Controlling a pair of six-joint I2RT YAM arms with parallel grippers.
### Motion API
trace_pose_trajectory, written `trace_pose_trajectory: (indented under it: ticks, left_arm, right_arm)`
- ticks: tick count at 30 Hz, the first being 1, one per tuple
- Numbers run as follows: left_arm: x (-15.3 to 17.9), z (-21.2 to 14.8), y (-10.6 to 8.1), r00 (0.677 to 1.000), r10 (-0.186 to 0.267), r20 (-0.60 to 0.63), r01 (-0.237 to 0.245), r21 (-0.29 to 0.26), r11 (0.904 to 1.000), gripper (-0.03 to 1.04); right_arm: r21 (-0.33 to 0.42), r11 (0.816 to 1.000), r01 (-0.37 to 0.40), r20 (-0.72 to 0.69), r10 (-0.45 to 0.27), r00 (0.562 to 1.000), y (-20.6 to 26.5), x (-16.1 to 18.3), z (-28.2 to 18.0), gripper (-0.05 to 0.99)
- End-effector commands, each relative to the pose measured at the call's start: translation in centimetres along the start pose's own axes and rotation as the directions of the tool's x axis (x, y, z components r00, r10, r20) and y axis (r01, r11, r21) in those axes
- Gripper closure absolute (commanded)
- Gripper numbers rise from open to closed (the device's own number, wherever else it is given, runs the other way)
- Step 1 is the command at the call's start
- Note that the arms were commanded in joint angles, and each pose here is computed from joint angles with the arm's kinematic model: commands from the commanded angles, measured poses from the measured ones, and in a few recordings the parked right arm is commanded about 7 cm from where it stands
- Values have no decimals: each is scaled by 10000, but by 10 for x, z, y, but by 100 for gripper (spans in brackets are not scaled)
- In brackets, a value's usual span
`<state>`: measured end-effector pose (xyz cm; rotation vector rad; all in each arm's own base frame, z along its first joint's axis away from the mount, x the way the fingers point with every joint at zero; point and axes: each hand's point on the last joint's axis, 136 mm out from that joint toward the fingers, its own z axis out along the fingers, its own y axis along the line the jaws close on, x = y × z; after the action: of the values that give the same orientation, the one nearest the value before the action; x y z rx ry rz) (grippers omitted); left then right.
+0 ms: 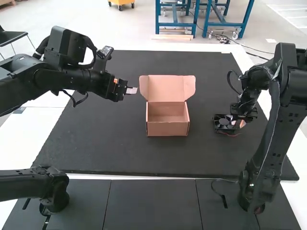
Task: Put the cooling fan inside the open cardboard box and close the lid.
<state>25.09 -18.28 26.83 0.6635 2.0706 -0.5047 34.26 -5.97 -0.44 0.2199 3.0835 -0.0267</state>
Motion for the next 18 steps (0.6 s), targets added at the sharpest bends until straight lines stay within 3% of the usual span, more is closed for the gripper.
trace_pose_trajectory:
  ticks: [1, 12, 18]
  left_arm:
    - [-10, -9, -1, 9991, 181, 394, -179, -65, 9998, 4]
    - [-2, -6, 7, 9997, 146, 197, -136, -493, 9987, 4]
    - [8, 1, 16, 9999, 132, 27, -129, -925, 9956, 4]
  right_arm:
    - [-460, 9986, -243, 149, 251, 9996, 7, -9, -4, 94]
    - [-561, 9922, -1116, -302, 1101, 9935, 11, -1, -16, 95]
    - [-1205, 9760, -1812, 136, 1842, 9828, 21, 7, -54, 95]
